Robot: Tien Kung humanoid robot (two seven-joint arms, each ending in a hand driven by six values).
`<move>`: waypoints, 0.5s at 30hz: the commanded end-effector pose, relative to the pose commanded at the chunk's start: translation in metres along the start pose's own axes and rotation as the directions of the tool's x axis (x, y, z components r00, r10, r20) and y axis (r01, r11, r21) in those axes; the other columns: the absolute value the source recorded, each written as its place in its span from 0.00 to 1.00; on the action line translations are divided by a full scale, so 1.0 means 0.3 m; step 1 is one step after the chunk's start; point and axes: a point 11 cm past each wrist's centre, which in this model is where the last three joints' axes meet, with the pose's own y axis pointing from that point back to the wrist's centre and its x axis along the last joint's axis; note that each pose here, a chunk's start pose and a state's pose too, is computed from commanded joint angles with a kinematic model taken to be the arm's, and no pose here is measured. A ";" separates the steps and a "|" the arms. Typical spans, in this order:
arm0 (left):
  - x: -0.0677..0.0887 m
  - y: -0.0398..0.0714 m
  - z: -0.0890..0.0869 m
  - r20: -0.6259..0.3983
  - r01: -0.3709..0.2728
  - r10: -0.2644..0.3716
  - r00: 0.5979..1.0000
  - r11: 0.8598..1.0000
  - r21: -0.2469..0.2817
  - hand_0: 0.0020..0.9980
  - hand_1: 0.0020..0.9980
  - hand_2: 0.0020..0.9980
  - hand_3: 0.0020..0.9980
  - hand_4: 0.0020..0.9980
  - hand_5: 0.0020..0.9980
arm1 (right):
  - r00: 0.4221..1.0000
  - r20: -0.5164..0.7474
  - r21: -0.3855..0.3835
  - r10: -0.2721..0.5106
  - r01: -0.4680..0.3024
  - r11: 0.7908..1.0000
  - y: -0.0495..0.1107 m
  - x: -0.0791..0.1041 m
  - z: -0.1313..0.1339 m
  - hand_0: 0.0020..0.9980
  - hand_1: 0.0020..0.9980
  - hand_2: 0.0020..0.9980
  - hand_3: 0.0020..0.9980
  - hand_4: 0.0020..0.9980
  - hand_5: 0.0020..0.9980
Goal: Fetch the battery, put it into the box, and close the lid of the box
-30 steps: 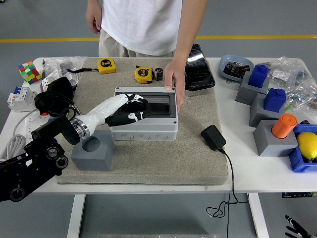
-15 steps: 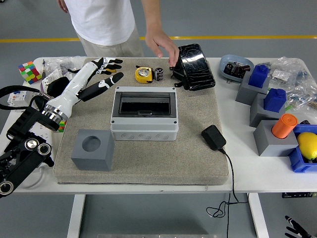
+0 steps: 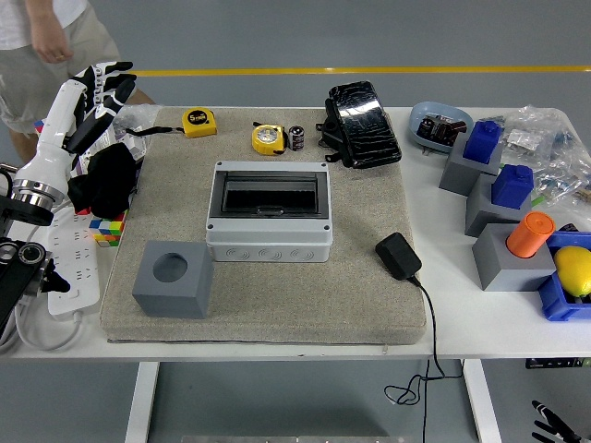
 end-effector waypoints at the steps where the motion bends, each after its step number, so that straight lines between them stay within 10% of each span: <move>1: 0.015 0.002 -0.004 -0.007 -0.017 0.017 1.000 1.000 0.002 0.64 0.77 0.74 0.77 1.00 0.94 | 1.000 0.000 0.000 0.000 0.000 1.000 0.000 0.000 0.000 0.62 0.69 0.67 0.55 0.91 0.48; 15: 0.118 0.018 -0.029 -0.047 -0.124 0.125 0.991 0.992 0.021 0.64 0.77 0.74 0.77 1.00 0.89 | 1.000 0.005 0.003 0.001 -0.001 1.000 0.001 0.003 -0.012 0.63 0.69 0.67 0.55 0.91 0.48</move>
